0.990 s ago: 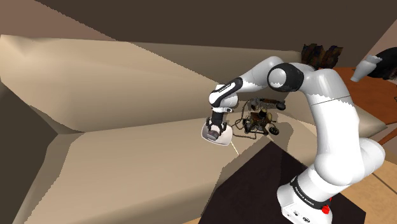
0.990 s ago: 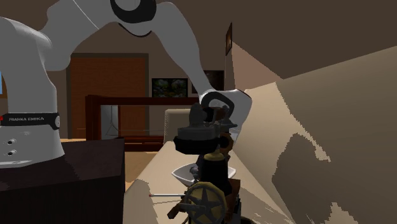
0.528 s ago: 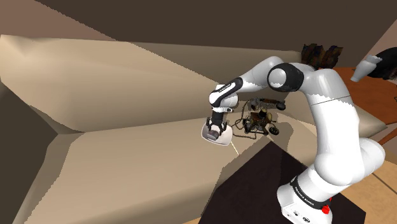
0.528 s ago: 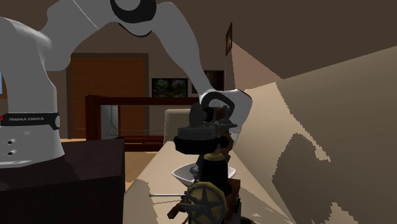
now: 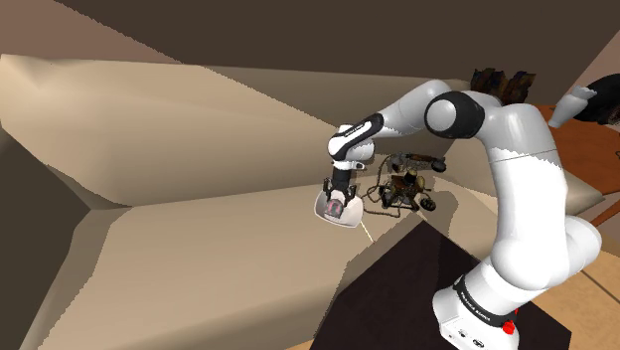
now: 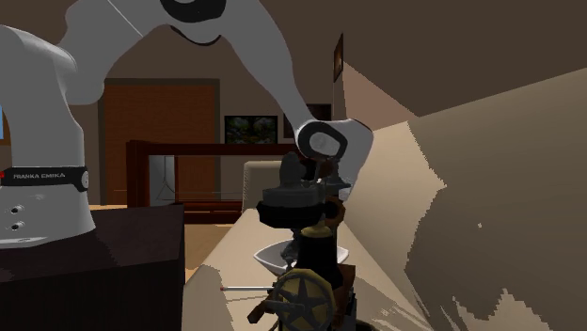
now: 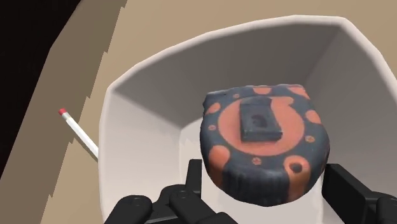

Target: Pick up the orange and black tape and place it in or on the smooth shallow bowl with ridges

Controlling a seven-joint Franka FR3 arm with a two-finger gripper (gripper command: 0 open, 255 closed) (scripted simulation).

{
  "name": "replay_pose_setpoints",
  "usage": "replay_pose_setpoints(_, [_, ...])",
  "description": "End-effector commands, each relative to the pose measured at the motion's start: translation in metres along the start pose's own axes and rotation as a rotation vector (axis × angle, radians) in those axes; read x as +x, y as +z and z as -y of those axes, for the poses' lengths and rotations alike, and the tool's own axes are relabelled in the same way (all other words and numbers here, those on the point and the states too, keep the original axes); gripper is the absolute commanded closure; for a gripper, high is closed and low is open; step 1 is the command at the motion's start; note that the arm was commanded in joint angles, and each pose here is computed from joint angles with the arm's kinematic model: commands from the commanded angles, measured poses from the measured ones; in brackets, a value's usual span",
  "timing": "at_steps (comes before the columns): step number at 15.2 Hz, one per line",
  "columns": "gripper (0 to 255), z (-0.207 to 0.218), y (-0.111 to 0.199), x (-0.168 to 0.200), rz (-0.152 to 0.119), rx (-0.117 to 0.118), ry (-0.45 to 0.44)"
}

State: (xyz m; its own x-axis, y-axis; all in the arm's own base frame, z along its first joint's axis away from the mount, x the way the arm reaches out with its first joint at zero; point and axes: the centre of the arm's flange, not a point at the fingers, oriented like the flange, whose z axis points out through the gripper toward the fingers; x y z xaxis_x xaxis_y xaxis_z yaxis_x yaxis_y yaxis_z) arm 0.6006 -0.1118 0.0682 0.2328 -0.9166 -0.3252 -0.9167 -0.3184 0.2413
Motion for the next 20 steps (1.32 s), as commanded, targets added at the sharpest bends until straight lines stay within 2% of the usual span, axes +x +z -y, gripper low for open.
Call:
replay_pose_setpoints(1, [255, -0.003, -0.008, -0.004, 0.000, 0.000, 0.000])
replay_pose_setpoints(16, [255, -0.021, -0.077, -0.029, 0.000, 0.000, 0.000])
replay_pose_setpoints(18, [255, -0.036, -0.084, 0.001, 0.000, 0.000, 0.000])
replay_pose_setpoints(20, [255, -0.033, -0.074, 0.004, 0.000, 0.000, 0.000])
